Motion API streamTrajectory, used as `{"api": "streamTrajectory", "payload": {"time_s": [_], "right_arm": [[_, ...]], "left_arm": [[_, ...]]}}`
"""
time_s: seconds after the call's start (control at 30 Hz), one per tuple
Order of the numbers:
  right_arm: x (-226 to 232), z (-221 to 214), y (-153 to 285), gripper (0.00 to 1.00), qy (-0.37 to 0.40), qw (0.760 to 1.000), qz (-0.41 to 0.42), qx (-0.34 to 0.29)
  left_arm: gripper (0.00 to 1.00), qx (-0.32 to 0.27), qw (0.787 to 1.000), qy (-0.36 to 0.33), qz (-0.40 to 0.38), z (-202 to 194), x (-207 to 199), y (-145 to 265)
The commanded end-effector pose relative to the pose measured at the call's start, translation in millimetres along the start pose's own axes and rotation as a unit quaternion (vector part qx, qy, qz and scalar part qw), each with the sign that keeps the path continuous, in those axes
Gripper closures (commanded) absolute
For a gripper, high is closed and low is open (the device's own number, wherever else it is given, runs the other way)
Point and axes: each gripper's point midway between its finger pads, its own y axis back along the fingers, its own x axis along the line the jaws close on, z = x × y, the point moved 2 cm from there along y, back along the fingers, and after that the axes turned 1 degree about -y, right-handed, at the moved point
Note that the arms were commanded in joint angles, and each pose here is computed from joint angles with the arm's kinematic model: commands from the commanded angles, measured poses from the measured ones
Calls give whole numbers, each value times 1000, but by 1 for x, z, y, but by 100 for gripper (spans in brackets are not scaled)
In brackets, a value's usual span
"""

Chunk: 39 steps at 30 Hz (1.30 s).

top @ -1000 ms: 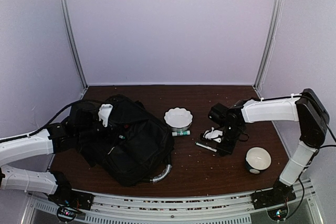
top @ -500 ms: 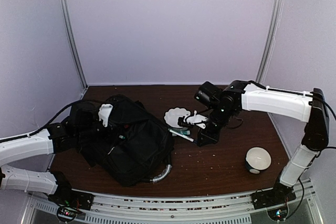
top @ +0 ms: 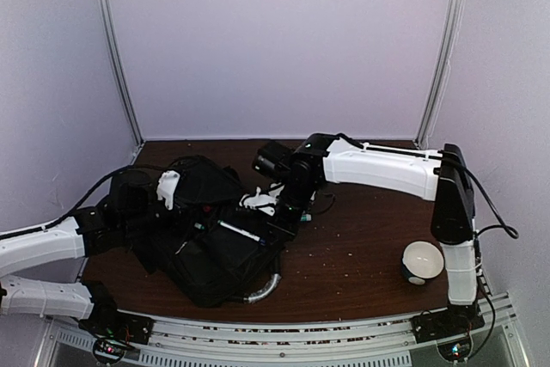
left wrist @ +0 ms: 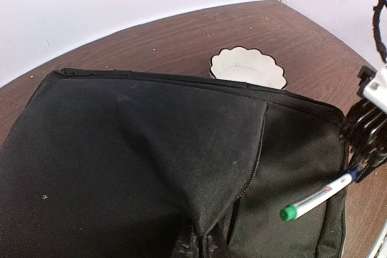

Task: Pack the student bag
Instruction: Place the pen in the second largest pocket of the bag.

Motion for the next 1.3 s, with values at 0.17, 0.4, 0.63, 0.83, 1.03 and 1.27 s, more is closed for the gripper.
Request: {"api": "streamTrajectory", "payload": {"time_s": [0.17,0.4,0.63,0.83,1.03,1.27], "right_arm": [[-1,46,-22,91,-64,997,33,-23],[-5,61,-42,90,-105,993,43,-34],[-10,72,-58,89,-135,989,48,-45],[-8,92,-52,87,-144,984,59,-88],[3,122,-37,81,-141,972,109,-153],[6,96,-14,70,-132,972,122,-149]], "left_arm": [[100,-129,991,22,-37,63,-12,20],[100,-140,988,29,-53,73,-18,21],[100,-137,988,30,-60,74,-20,16],[100,-133,989,34,-62,71,-21,15],[100,-134,989,38,-59,67,-19,16],[100,-136,989,33,-47,68,-15,20]]}}
